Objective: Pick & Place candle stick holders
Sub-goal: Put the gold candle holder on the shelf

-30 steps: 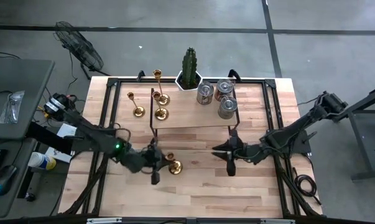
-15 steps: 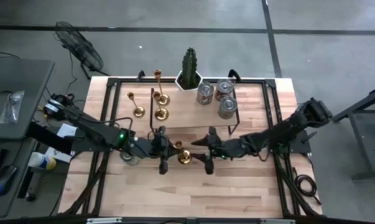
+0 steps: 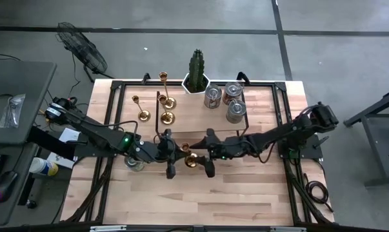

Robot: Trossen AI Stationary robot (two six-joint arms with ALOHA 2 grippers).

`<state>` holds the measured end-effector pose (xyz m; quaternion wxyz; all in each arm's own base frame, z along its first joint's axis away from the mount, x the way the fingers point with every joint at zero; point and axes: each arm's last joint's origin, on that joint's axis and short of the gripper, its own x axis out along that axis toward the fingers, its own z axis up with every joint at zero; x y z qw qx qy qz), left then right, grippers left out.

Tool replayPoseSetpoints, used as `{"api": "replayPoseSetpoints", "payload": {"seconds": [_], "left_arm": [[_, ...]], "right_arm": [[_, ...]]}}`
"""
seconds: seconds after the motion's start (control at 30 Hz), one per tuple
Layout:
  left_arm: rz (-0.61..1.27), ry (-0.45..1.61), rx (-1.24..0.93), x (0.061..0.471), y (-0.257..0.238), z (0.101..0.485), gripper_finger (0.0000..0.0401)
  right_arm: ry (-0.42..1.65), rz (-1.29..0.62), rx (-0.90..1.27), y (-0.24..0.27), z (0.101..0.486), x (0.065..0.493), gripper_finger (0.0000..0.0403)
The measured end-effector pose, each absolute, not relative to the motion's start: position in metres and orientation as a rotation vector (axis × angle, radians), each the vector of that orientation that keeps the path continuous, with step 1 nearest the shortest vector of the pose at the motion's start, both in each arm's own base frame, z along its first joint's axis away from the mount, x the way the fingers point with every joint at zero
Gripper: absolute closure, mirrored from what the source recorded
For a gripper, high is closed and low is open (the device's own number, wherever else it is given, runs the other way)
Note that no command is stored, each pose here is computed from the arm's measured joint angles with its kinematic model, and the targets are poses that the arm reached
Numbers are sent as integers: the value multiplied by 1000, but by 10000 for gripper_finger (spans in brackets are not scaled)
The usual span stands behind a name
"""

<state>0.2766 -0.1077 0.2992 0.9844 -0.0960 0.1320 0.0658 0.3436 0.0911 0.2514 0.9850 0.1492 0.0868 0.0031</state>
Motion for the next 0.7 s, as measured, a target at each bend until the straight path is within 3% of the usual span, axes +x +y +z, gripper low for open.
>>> {"api": "replayPoseSetpoints", "payload": {"seconds": [0.17,0.7], "left_arm": [[134,265,-193,277,-108,299,394],[132,256,-198,277,-108,300,394]], "right_arm": [[180,16,300,92,248,345,184],[196,25,287,91,242,348,282]]}}
